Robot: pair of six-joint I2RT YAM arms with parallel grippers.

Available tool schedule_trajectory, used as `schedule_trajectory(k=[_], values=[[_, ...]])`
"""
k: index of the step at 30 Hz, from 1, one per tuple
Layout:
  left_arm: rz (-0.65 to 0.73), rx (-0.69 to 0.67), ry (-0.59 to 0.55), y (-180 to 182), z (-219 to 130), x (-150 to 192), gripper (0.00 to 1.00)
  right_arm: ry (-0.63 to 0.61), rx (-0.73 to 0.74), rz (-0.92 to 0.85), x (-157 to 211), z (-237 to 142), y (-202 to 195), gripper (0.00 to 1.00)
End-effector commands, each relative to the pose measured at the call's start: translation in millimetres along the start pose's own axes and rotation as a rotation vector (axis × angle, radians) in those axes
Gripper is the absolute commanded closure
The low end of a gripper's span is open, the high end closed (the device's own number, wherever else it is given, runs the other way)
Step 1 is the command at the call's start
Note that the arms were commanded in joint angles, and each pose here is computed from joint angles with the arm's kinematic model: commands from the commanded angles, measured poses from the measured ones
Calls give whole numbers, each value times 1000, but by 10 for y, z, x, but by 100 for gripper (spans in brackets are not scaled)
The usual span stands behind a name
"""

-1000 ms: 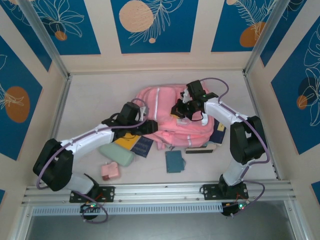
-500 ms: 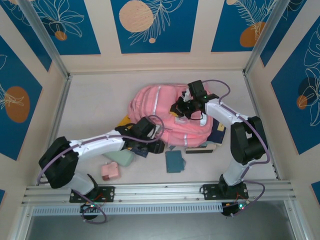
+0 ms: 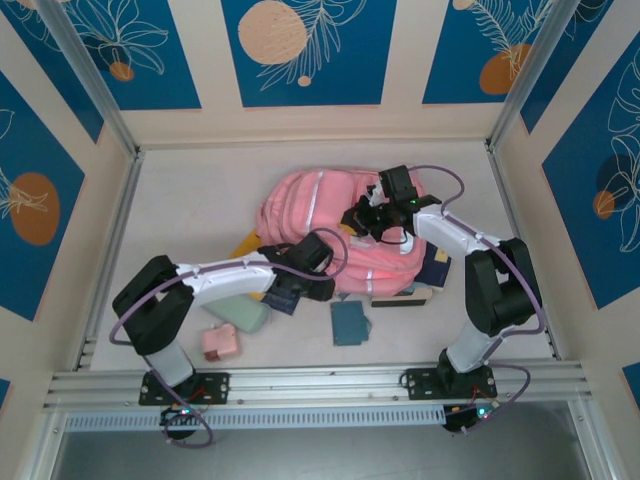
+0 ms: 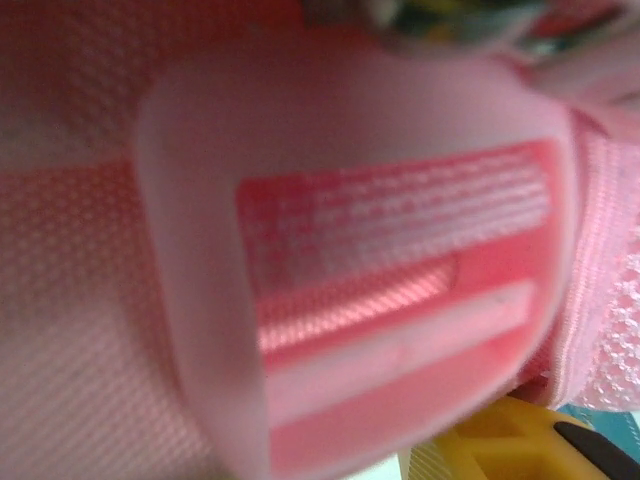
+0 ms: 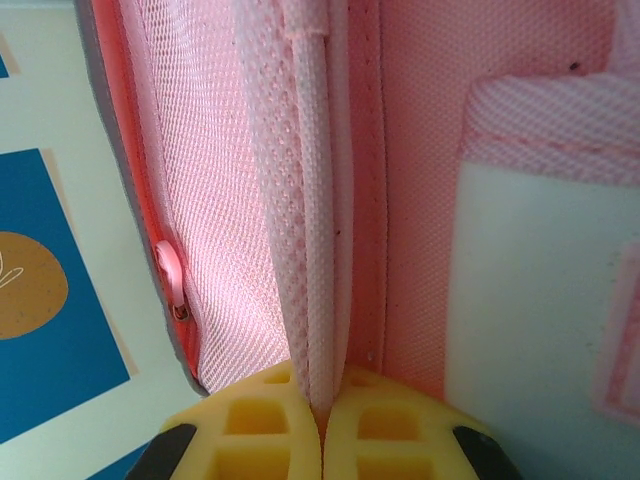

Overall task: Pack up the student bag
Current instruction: Unzip the student bag at the center of the table.

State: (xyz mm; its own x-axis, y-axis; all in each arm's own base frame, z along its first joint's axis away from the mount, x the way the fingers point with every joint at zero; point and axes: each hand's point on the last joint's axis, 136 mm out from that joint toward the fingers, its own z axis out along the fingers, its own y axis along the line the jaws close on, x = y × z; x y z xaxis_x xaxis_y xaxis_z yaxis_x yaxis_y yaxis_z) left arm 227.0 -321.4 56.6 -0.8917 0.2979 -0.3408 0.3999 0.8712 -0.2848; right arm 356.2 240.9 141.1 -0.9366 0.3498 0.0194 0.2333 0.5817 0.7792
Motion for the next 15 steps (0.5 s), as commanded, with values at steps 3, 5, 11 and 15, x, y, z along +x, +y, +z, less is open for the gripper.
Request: schedule_trajectory(k=[3,5,11,15], values=[[33,-83,-1,107,78,-31,70,23,-101,-42,121,-139,287,100],[36,-106,-2,158,84,-19,74,24,-100,-46,132,-142,285,100],[48,-120,-9,196,73,-9,79,30,-95,-49,153,-141,258,100],[52,-142,-8,248,52,1,86,24,-88,-56,160,-153,241,100]])
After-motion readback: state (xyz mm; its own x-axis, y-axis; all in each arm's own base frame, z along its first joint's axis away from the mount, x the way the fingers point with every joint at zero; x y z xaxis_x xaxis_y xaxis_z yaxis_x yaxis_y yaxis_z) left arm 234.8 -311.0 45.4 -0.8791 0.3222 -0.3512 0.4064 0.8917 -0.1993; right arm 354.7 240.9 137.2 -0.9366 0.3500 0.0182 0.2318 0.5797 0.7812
